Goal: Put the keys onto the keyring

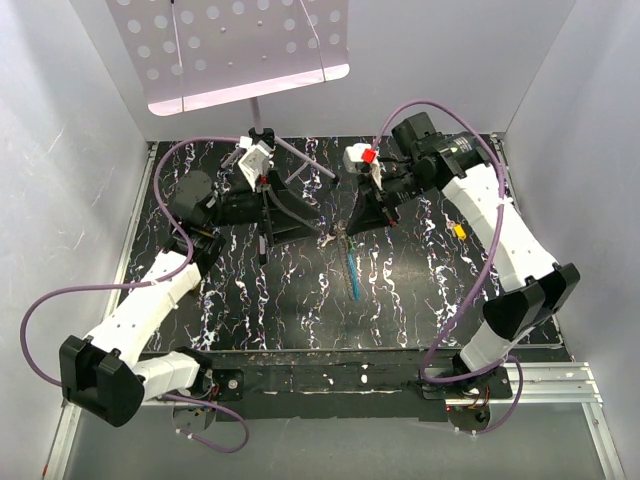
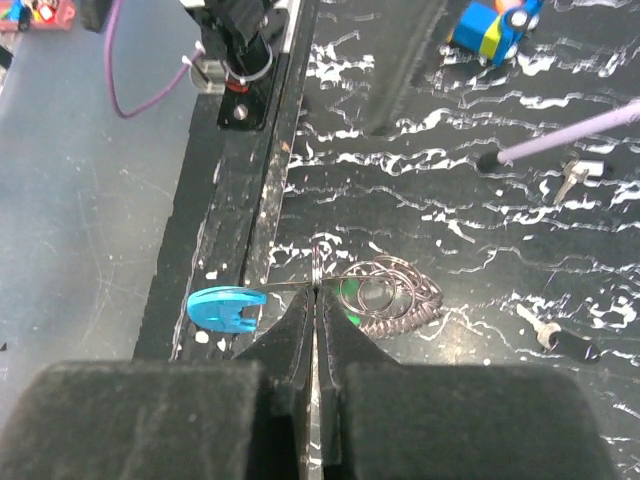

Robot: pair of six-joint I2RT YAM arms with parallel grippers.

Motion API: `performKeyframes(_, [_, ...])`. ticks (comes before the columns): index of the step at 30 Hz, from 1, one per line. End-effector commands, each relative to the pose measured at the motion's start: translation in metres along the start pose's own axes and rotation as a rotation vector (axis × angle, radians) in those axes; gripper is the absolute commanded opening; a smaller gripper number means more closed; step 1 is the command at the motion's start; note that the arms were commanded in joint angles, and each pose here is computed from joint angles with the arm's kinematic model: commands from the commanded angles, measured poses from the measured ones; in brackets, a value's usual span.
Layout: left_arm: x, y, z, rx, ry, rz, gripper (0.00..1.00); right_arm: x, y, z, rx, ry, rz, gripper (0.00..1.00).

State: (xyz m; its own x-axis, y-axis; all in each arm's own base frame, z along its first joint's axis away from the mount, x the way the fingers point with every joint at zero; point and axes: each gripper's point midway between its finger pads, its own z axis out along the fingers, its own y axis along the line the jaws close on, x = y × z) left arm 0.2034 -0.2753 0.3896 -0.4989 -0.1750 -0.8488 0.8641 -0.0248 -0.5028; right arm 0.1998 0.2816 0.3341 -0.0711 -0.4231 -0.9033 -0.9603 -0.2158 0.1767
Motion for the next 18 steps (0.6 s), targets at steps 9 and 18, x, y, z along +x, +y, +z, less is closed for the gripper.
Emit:
performKeyframes(9, [0.057,0.027,0.004,-0.068,0.268,-0.159,0.66,0.051,0.026,0.013,-0.162,0.113,0.329,0.01])
performKeyframes(18, [0.085,0.058,0.012,-0.219,0.409,-0.072,0.44,0.049,0.023,0.020,-0.198,0.076,0.380,0.01])
